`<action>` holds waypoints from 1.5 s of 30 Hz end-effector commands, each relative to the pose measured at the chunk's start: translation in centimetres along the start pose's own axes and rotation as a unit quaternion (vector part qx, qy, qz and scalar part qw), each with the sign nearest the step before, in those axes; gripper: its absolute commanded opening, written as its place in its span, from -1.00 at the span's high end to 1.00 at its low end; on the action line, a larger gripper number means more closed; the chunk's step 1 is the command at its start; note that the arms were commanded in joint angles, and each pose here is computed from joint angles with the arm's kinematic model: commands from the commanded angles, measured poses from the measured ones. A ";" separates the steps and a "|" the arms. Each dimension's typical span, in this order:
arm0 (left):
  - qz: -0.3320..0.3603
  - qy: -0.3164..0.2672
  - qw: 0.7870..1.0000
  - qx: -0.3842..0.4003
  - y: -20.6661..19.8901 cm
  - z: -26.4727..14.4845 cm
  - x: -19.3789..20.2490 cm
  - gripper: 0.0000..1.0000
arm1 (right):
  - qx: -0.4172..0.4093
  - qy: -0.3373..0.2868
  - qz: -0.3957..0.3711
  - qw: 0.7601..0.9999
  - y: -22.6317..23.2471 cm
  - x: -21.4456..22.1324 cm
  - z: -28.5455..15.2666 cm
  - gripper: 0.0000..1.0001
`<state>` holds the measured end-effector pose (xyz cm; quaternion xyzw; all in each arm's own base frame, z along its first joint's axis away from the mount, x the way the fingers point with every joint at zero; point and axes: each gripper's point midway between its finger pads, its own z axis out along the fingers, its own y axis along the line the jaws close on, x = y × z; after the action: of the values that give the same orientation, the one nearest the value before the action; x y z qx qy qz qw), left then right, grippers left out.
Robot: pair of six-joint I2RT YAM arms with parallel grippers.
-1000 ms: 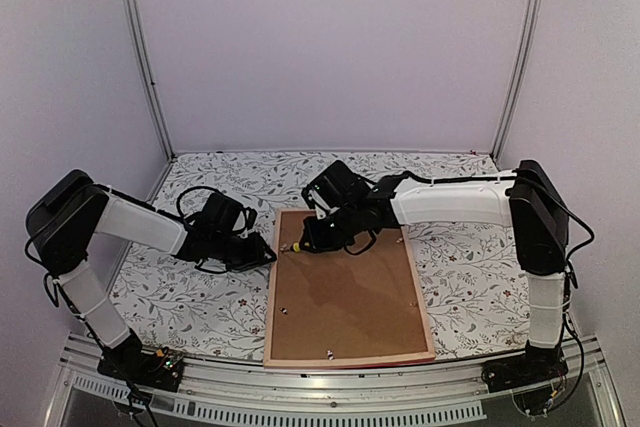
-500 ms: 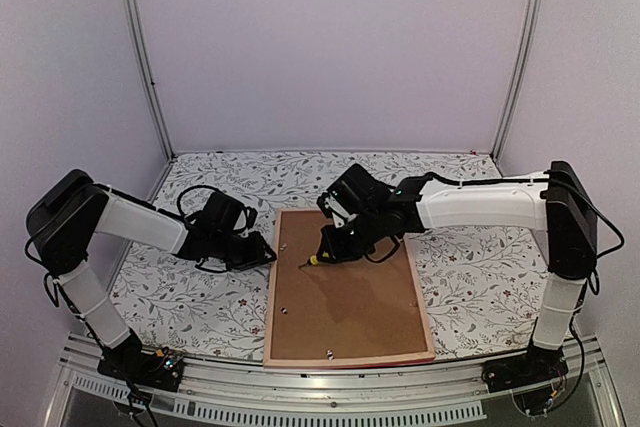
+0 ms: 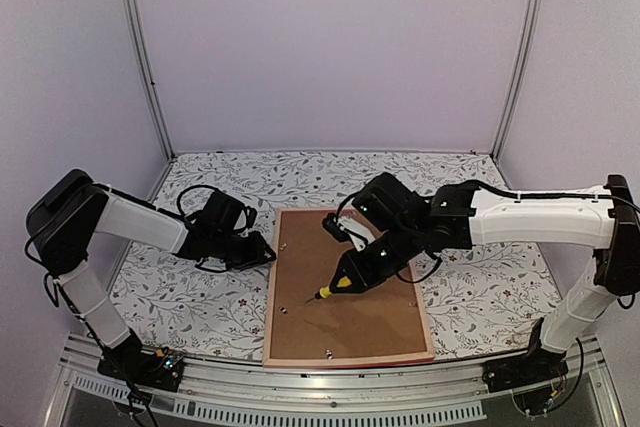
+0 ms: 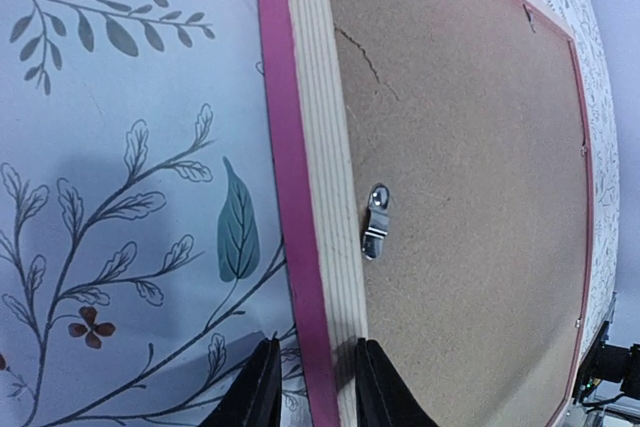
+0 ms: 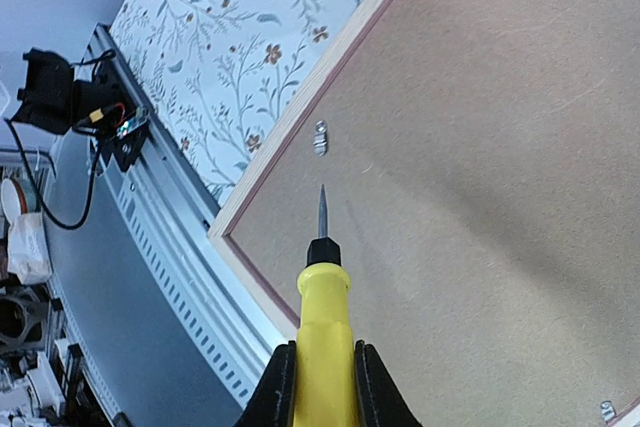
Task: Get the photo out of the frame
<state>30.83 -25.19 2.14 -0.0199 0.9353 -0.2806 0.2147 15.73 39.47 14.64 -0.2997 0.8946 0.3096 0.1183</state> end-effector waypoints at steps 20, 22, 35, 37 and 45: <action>0.002 0.006 1.000 -0.027 0.5 -0.4 0.1 0.44 | -0.009 0.121 -0.082 0.989 2.2 8.5 0.5 1.00; 0.001 0.006 1.000 -0.026 0.6 -0.3 0.2 0.44 | -0.007 0.122 -0.082 0.989 2.2 8.8 0.4 1.00; 0.001 0.005 1.000 -0.026 0.7 -0.3 0.3 0.44 | 0.015 0.139 -0.072 0.988 0.9 10.0 0.2 1.00; 0.000 0.006 1.000 -0.027 0.8 -0.2 0.3 0.44 | 0.018 0.146 -0.074 0.986 0.7 10.3 -0.1 1.00; 0.000 0.007 1.000 -0.029 1.0 0.0 0.3 0.44 | 0.044 0.165 -0.071 0.983 -0.6 11.5 -0.7 1.00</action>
<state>30.83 -25.10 2.21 -0.0212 0.9381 -0.2744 0.2101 7.23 35.39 11.02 -0.3997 0.8834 0.2444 0.0109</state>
